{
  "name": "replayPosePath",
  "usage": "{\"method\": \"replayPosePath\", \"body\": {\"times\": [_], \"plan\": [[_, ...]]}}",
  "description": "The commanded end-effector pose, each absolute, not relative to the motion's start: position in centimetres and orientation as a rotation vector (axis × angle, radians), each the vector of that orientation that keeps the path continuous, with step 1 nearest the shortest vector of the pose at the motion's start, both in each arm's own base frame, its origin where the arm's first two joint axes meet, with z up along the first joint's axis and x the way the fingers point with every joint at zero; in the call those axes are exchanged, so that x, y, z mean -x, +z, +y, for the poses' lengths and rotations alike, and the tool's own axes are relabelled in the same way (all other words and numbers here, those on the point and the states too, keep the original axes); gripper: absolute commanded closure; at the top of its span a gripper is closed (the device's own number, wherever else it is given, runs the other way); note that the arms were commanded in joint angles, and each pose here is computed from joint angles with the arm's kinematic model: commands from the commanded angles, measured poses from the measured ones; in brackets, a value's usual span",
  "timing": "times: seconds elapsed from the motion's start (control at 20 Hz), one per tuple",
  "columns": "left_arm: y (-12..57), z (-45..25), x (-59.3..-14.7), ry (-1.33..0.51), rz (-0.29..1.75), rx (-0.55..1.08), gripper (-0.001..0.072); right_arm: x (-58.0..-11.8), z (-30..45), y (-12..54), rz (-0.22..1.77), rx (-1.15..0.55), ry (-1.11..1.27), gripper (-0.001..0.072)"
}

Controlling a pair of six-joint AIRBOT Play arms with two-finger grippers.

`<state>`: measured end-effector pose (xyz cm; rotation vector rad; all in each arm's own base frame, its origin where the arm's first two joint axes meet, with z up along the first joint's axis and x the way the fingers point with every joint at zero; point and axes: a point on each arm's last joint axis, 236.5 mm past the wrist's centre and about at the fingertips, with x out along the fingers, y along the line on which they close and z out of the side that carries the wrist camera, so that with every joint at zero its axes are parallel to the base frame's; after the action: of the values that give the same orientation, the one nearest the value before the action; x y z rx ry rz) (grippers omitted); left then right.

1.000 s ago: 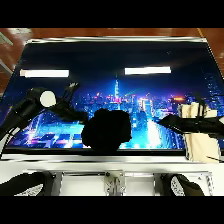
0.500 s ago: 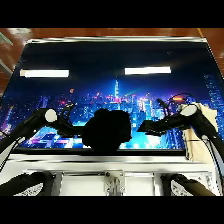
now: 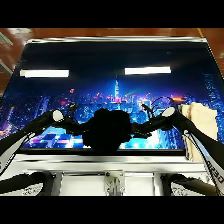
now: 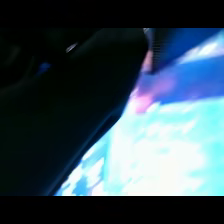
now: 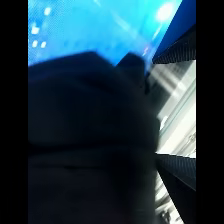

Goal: Fold the shirts.

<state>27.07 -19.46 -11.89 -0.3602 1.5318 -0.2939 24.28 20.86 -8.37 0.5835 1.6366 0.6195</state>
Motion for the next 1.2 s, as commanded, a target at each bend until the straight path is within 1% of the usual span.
{"method": "replayPosePath", "body": {"times": [0.0, 0.1, 0.15, 0.2, 0.25, 0.35, 0.45, 0.55, 0.6, 0.7, 0.8, 0.85, 0.95, 1.05, 1.15], "plan": [[-12.0, -20.8, -28.0, -0.328, 1.497, 0.416, 0.0451, -24.9, 23.1, -9.2, 1.620, -0.636, 0.611, 0.0037], [-12.0, -20.8, -28.0, -0.331, 1.497, 0.413, 0.0473, -25.2, 24.3, -9.7, 1.607, -0.654, 0.602, 0.0045], [-12.0, -20.8, -28.0, -0.339, 1.496, 0.406, 0.0606, -25.3, 24.8, -9.9, 1.600, -0.657, 0.599, 0.0222], [-11.8, -20.8, -28.0, -0.357, 1.491, 0.390, 0.0664, -25.4, 25.0, -9.9, 1.590, -0.652, 0.599, 0.0495], [-11.4, -21.0, -28.1, -0.377, 1.485, 0.374, 0.0665, -25.3, 25.2, -9.6, 1.590, -0.658, 0.610, 0.0648], [-9.4, -21.2, -29.6, -0.435, 1.426, 0.309, 0.0666, -25.3, 25.0, -8.0, 1.573, -0.604, 0.682, 0.0653], [-5.1, -20.7, -32.1, -0.477, 1.319, 0.186, 0.0666, -25.6, 23.4, -5.3, 1.550, -0.478, 0.754, 0.0653], [2.1, -19.7, -35.0, -0.493, 1.162, 0.052, 0.0666, -26.6, 20.4, -1.3, 1.484, -0.291, 0.785, 0.0654], [6.2, -19.1, -36.2, -0.480, 1.074, 0.017, 0.0666, -27.5, 18.5, 1.4, 1.421, -0.191, 0.774, 0.0654], [16.6, -18.5, -37.6, -0.482, 0.836, -0.008, 0.0666, -29.5, 15.3, 8.4, 1.232, -0.053, 0.714, 0.0654], [27.2, -18.1, -36.7, -0.503, 0.589, 0.014, 0.0665, -30.8, 13.4, 17.2, 0.968, 0.005, 0.651, 0.0653], [31.9, -17.7, -35.4, -0.512, 0.482, 0.024, 0.0666, -30.7, 12.8, 21.4, 0.847, 0.020, 0.625, 0.0653], [38.6, -16.1, -32.5, -0.504, 0.316, 0.023, 0.0665, -29.2, 12.0, 29.0, 0.625, 0.051, 0.578, 0.0653], [41.1, -13.8, -30.2, -0.456, 0.243, -0.012, 0.0665, -26.7, 11.7, 33.9, 0.481, 0.071, 0.554, 0.0653], [40.0, -12.1, -28.7, -0.409, 0.302, -0.044, 0.0665, -24.2, 11.7, 35.9, 0.429, 0.067, 0.550, 0.0653]]}}
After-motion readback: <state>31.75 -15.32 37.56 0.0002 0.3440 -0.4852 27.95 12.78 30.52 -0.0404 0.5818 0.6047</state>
